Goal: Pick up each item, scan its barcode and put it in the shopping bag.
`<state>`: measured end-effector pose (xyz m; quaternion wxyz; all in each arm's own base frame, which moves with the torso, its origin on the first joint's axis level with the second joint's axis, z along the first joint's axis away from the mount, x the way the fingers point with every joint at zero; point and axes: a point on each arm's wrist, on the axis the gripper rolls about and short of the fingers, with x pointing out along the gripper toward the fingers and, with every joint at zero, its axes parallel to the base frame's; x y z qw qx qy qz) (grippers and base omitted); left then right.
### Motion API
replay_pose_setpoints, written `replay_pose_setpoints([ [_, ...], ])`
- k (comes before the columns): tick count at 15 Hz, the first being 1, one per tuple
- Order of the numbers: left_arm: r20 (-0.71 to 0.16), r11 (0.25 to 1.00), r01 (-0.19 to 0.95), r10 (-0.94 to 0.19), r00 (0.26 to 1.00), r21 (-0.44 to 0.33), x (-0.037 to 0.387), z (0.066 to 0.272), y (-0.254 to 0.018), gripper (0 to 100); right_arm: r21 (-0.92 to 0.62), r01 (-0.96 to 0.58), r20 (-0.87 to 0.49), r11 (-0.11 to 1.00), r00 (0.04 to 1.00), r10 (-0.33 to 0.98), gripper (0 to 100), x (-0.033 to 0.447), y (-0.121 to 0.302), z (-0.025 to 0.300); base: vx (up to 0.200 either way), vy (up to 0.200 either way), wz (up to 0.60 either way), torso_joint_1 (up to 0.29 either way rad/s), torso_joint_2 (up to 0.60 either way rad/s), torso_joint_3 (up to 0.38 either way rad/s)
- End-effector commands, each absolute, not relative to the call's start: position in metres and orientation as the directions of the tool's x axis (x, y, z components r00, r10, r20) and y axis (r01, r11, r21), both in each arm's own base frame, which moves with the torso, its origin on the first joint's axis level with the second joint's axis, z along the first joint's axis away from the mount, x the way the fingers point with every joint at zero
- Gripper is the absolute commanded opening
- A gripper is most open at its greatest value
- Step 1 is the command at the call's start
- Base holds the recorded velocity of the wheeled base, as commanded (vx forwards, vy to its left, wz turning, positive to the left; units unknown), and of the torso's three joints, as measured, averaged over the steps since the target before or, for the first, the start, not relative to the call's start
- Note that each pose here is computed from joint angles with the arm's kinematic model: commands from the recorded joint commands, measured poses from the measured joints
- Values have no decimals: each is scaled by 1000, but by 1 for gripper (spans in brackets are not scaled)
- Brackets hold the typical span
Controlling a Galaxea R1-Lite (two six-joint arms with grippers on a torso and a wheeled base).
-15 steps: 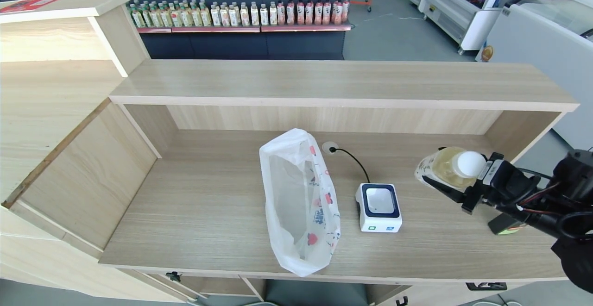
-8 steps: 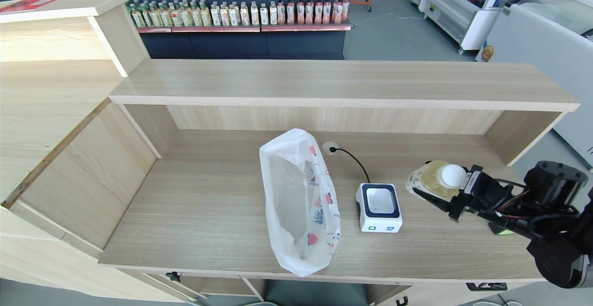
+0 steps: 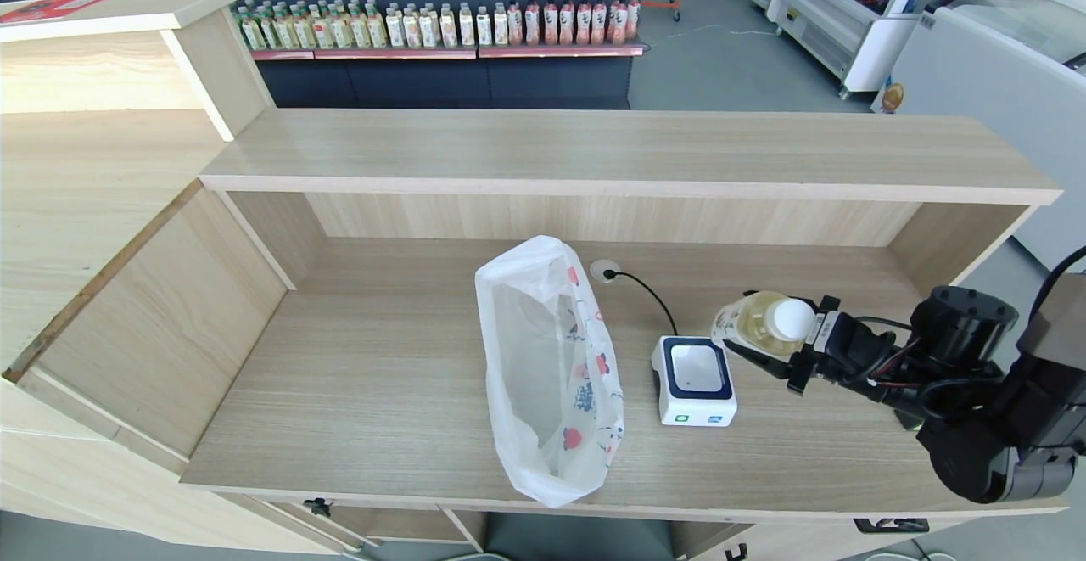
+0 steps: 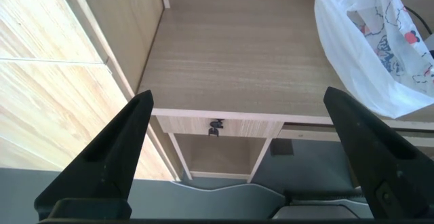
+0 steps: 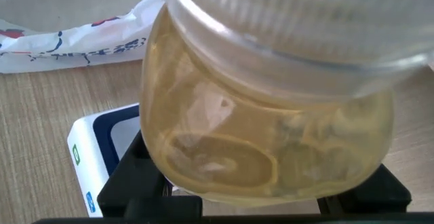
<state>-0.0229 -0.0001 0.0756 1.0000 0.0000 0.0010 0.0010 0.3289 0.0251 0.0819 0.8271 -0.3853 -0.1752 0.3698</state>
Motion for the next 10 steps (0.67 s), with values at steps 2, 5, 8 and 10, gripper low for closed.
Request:
replay_pose_setpoints([
  [2,-2,1000,-3,3,1000,0,-23,76,0,100,-762,-490,-6,424,660,751,0,338,27,72,0,0,0,0,0,0],
  [5,-2,1000,-3,3,1000,0,-23,76,0,100,-780,-500,-21,376,622,783,0,339,33,63,0,0,0,0,0,0],
  [8,-2,1000,-3,3,1000,0,-23,76,0,100,-798,-485,-11,358,605,796,0,349,39,60,0,0,0,0,0,0],
  [10,-2,1000,-3,3,1000,0,-23,76,0,100,-804,-479,-10,351,602,799,0,354,39,56,0,0,0,0,0,0],
])
